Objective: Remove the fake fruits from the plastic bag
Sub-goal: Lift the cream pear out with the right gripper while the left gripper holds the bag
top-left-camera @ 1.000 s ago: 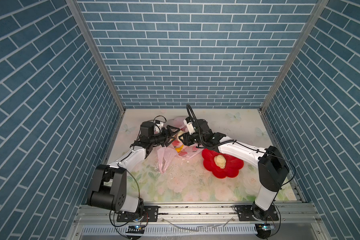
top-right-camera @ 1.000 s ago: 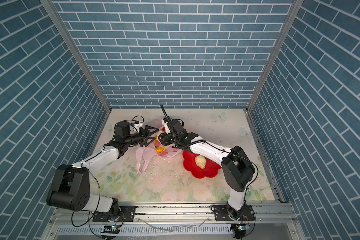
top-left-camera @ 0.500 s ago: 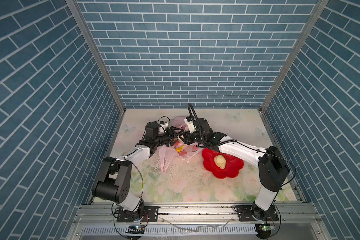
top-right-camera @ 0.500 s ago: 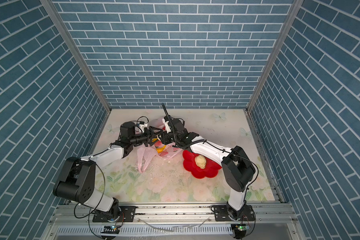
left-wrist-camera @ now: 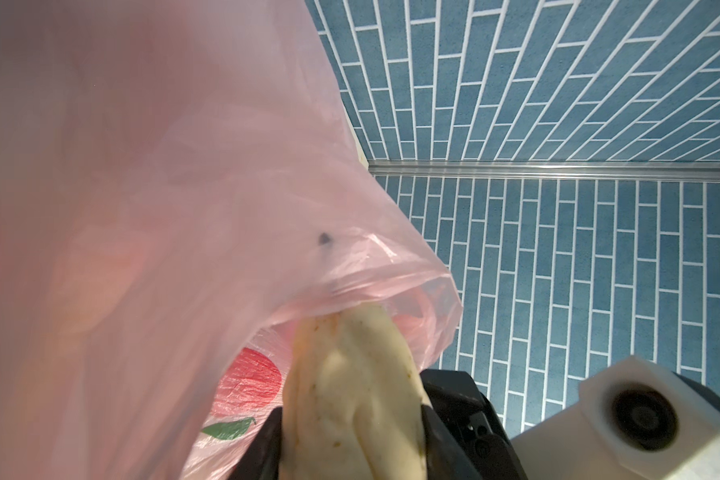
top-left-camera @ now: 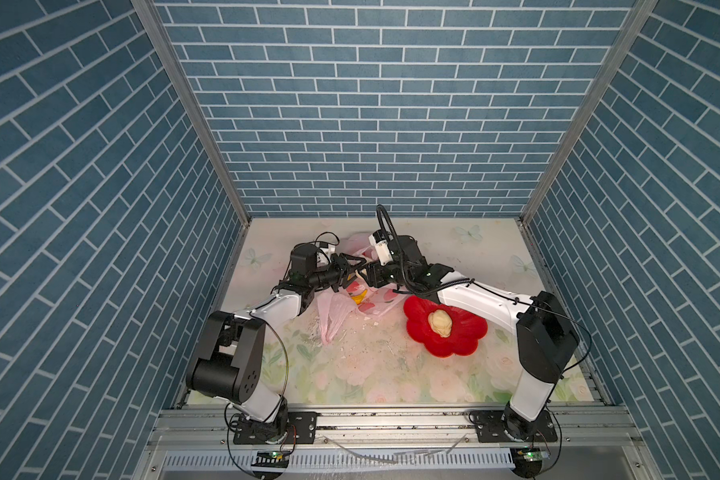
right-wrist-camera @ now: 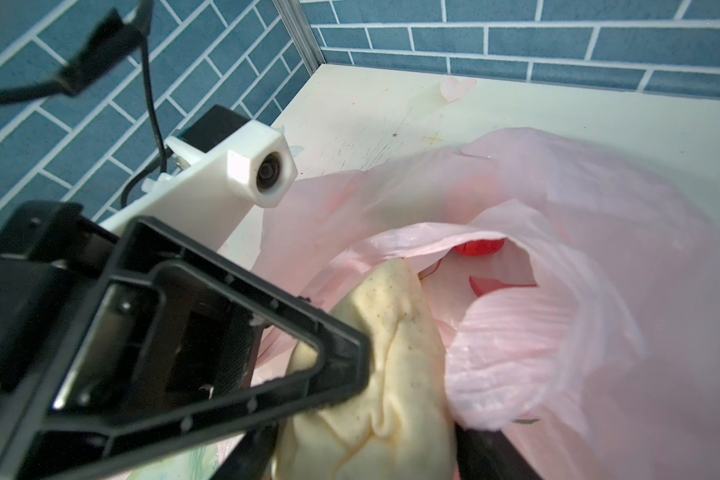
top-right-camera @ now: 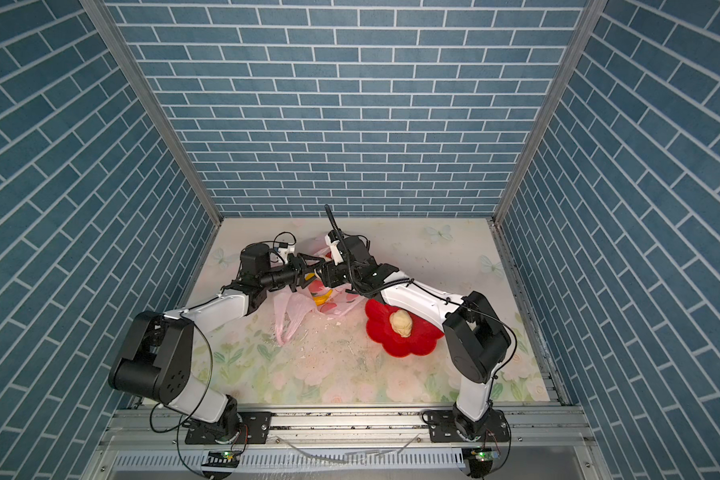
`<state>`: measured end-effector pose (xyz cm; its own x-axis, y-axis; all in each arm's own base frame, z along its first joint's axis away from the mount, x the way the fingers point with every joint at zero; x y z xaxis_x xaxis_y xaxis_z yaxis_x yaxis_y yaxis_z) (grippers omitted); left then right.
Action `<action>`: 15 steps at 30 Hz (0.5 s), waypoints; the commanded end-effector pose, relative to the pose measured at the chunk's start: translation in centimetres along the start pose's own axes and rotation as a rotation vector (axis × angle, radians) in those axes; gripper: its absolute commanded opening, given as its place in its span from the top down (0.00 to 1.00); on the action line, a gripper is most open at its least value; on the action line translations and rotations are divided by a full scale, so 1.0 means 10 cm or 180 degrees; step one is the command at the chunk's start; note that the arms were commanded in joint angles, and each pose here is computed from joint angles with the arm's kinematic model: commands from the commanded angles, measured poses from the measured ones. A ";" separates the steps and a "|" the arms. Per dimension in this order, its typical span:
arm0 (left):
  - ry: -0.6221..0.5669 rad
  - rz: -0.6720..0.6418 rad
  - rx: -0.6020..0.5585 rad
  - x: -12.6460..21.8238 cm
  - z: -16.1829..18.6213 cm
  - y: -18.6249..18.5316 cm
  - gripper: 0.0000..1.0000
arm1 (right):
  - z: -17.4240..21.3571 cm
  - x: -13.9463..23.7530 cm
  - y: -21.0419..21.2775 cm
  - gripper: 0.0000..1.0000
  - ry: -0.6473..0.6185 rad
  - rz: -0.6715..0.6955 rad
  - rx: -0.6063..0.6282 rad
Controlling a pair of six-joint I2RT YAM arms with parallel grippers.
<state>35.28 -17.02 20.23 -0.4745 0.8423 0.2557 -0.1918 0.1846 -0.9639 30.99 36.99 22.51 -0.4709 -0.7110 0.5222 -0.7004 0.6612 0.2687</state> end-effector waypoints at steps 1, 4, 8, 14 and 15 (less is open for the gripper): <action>0.0131 0.0212 -0.0237 -0.01 0.09 -0.17 0.68 | 0.11 0.00 0.00 0.29 0.0095 0.0001 -0.0096; 0.0134 0.0226 -0.0251 0.00 0.10 -0.20 0.68 | 0.12 0.07 0.00 0.25 0.0130 0.0036 -0.0092; 0.0139 0.0237 -0.0259 0.01 0.11 -0.22 0.69 | 0.14 0.20 0.00 0.22 0.0173 0.0099 -0.0075; 0.0139 0.0255 -0.0289 0.05 0.13 -0.26 0.69 | 0.09 0.45 0.05 0.21 0.0162 0.0243 0.0028; 0.0143 0.0255 -0.0293 0.05 0.14 -0.26 0.69 | 0.07 0.49 0.07 0.21 0.0155 0.0243 0.0046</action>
<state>34.81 -17.63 21.48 -0.4545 0.8646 0.2140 -0.1361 0.1700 -0.9760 28.84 34.94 23.30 -0.4700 -0.6673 0.5778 -0.6746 0.6937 0.2524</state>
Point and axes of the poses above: each gripper's point midway between its finger pads, its own x axis back along the fingers, its own y axis along the line the jaws close on, z = x × y, the point moved 6 cm from there along x, back along the fingers, and after that the axes turned 6 degrees about x, right-handed, at the moved point
